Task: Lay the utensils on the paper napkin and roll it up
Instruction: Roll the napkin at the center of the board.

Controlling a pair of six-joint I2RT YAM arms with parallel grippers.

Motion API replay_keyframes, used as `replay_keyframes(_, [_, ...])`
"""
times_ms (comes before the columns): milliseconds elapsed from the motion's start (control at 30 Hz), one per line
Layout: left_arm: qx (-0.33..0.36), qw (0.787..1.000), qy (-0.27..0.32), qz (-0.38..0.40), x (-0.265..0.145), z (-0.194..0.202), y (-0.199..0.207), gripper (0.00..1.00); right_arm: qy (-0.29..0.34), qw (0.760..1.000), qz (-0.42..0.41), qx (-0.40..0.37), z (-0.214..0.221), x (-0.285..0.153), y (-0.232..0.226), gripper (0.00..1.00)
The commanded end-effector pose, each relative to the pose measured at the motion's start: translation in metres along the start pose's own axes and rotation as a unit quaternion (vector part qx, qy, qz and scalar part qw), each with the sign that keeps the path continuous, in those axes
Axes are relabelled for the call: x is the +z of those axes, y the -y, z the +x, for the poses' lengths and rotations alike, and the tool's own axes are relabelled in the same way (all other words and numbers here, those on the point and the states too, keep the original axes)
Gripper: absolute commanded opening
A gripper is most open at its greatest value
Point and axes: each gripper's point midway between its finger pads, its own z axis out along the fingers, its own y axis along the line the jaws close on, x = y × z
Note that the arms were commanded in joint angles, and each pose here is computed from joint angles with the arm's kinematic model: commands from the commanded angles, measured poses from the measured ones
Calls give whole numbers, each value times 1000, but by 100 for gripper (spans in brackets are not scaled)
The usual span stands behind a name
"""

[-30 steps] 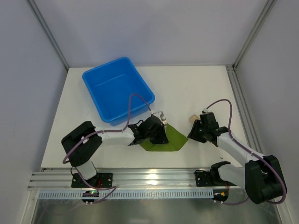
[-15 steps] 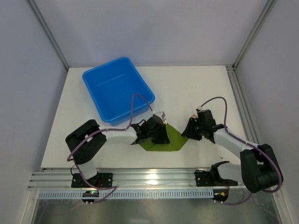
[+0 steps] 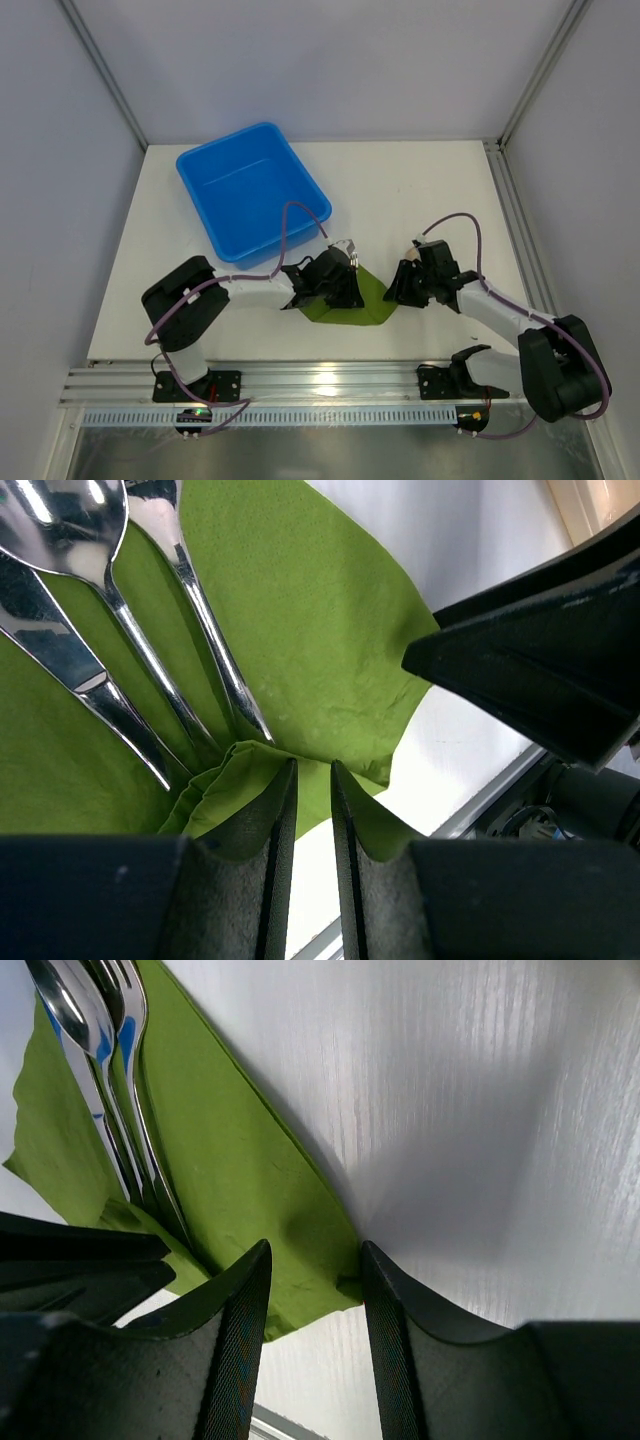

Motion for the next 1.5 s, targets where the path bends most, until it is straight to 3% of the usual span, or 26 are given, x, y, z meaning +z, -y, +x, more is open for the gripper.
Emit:
replay_keyframes(0, [2,1000,11,19,-1,-9,15,21,-9,1000,-15,4,11,-6,-4,45])
replay_keyframes(333, [4,1000,10,18,0,-7,15,21,35,998,18,57,18,-22,12,45])
replay_keyframes(833, [5,1000,9,15,-1,-5,12,20,21,995,29,91,34,-13,24,45])
replay_keyframes(1467, [4,1000,6,9,1,0,6,20,-2,995,-58,80,21,9,-12,45])
